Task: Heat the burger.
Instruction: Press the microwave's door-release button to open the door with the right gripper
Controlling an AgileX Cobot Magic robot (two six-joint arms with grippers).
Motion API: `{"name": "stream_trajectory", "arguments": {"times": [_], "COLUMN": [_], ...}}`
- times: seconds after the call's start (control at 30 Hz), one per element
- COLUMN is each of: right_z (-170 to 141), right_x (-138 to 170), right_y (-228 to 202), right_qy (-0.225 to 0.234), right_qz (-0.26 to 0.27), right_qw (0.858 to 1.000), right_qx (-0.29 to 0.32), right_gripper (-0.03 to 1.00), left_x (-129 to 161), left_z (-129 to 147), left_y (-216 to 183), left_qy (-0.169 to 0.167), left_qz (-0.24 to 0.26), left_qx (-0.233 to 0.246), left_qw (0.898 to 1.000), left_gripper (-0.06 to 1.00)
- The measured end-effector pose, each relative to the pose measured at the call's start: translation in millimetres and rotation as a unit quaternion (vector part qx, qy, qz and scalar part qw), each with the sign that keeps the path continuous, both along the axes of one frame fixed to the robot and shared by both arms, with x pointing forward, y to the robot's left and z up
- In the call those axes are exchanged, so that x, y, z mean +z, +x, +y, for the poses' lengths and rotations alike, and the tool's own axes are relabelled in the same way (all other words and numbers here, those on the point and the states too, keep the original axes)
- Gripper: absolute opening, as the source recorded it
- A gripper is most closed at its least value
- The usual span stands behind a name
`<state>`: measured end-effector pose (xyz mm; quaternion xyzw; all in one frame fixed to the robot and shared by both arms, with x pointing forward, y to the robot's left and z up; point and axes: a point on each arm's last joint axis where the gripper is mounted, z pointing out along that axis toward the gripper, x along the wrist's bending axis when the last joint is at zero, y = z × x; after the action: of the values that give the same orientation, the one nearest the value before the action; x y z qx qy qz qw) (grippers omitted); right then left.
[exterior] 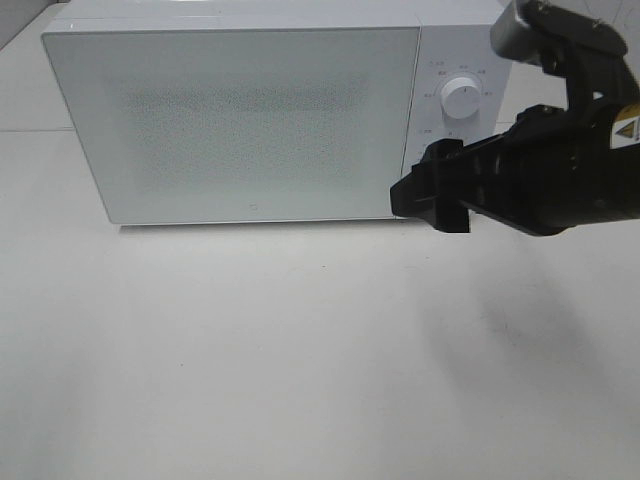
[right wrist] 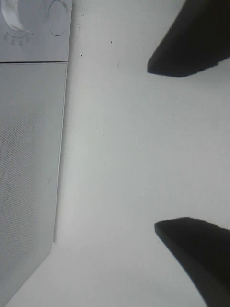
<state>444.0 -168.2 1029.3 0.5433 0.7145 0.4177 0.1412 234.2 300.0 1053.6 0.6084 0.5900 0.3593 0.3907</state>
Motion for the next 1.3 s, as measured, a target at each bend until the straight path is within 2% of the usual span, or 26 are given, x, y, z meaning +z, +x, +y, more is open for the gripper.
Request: {"name": "stream_trajectory", "arguments": {"times": [0.03,0.13,0.43,0.67,0.87,0.9,0.97,1.03,1.07,1.13,1.17,1.3], "right_z": [-5,-13,-45,-65,-84,-93,-97,-105,-113,-116,-123,-132], "right_x": [14,30,58,67,77,81,82,84,85,86,87,88], "right_y": [-7,-20,-68,-99,-128,-138,-141,-148,-156,-159,-168,-185], "right_qy": [-0.016,-0.037,-0.07,-0.076,-0.067,-0.061,-0.058,-0.058,-0.061,-0.062,-0.062,-0.056], "right_qz": [-0.011,-0.022,-0.028,-0.021,-0.051,-0.072,-0.078,-0.092,-0.106,-0.112,-0.13,-0.156], "right_qw": [1.0,0.999,0.996,0.996,0.996,0.995,0.995,0.994,0.992,0.99,0.986,0.978], "right_qx": [0.014,0.028,0.038,0.04,0.032,0.019,0.011,-0.013,-0.044,-0.056,-0.084,-0.127], "right_gripper": [0.76,0.76,0.76,0.76,0.76,0.77,0.77,0.78,0.78,0.78,0.78,0.78], "left_x": [0,0,0,0,0,0,0,0,0,0,0,0], "left_z": [0,0,0,0,0,0,0,0,0,0,0,0], "left_y": [0,0,0,0,0,0,0,0,0,0,0,0], "left_qy": [0.0,0.0,0.0,0.0,0.0,0.0,0.0,0.0,0.0,0.0,0.0,0.0], "left_qz": [0.0,0.0,0.0,0.0,0.0,0.0,0.0,0.0,0.0,0.0,0.0,0.0], "left_qx": [0.0,0.0,0.0,0.0,0.0,0.0,0.0,0.0,0.0,0.0,0.0,0.0], "left_qw": [1.0,1.0,1.0,1.0,1.0,1.0,1.0,1.0,1.0,1.0,1.0,1.0], "left_gripper": [0.99,0.99,0.99,0.99,0.99,0.99,0.99,0.99,0.99,0.99,0.99,0.99]}}
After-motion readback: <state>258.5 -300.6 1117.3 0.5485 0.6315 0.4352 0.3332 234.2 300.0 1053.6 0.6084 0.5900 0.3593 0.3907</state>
